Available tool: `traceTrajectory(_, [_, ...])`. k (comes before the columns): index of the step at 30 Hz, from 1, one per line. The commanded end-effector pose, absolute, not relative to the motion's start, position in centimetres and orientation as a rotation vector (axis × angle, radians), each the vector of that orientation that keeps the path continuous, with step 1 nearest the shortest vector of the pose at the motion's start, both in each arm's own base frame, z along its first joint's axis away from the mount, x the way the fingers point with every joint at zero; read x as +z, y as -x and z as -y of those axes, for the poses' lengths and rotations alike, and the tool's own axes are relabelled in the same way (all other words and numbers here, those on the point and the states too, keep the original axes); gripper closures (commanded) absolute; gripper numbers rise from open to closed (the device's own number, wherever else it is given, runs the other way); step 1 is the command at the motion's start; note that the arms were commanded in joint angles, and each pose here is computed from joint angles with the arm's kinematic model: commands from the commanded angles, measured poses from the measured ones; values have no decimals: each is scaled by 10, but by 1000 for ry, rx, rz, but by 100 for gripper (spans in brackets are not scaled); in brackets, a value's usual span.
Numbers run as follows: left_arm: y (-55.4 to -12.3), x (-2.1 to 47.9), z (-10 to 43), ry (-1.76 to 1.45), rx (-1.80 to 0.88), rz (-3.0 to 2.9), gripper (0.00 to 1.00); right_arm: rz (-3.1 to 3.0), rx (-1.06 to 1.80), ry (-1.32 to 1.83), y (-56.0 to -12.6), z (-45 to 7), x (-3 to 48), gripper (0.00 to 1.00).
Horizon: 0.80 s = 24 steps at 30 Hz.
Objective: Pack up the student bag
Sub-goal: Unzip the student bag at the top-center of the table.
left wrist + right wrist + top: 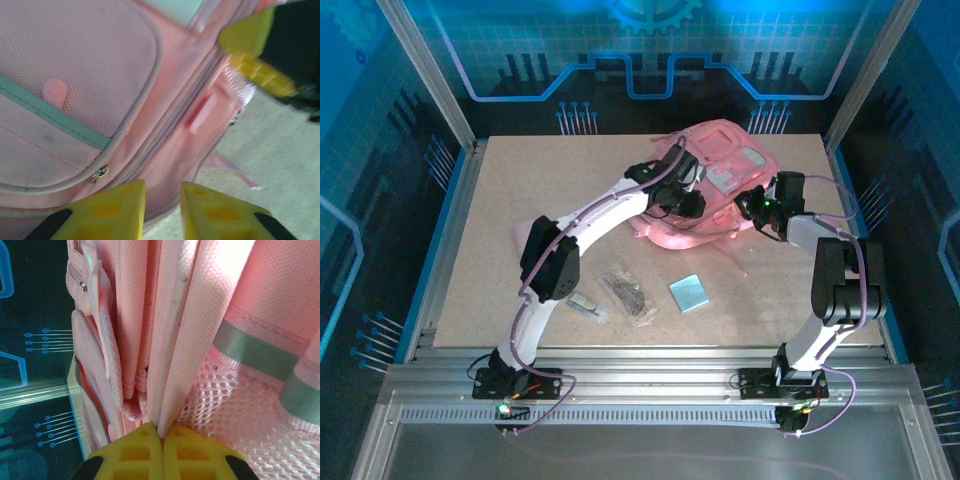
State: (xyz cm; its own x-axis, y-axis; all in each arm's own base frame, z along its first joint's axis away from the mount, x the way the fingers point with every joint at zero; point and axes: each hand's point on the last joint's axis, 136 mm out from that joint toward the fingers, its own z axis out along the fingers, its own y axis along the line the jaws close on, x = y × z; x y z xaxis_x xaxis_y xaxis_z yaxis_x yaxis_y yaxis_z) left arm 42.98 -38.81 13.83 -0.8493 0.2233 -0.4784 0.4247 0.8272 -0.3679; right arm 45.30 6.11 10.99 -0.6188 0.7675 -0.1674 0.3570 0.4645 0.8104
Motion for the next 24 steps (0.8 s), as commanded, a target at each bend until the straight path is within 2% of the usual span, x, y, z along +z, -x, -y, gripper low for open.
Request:
traceTrajectory(1, [-419,99,370,-646,-507,-2694,76,-2120,1117,-822,-459,-73,143,100])
traceTrajectory(9, [-415,55,349,-762,-308,-2779,76,-2121,1109,-821,-459,-72,143,100])
traceTrajectory(11, [-412,46,342,-774,-256,-2803,72,-2124,1105,-821,-459,-72,143,100])
traceTrajectory(15, [-416,32,316,-800,-47,-2802,56,-2129,1099,-823,-459,-71,141,100])
traceTrajectory(17, [-417,24,305,-833,44,-2792,53,-2130,1097,-824,-459,-70,141,100])
traceTrajectory(19, [-414,16,302,-871,66,-2802,54,-2130,1094,-824,-460,-70,141,100])
traceTrajectory(22, [-404,5,302,-893,35,-2849,60,-2130,1087,-826,-460,-69,141,100])
traceTrajectory(23, [-402,2,303,-900,25,-2860,63,-2131,1084,-828,-460,-69,141,100])
traceTrajectory(24, [-400,-2,302,-899,21,-2873,71,-2130,1081,-830,-459,-68,141,100])
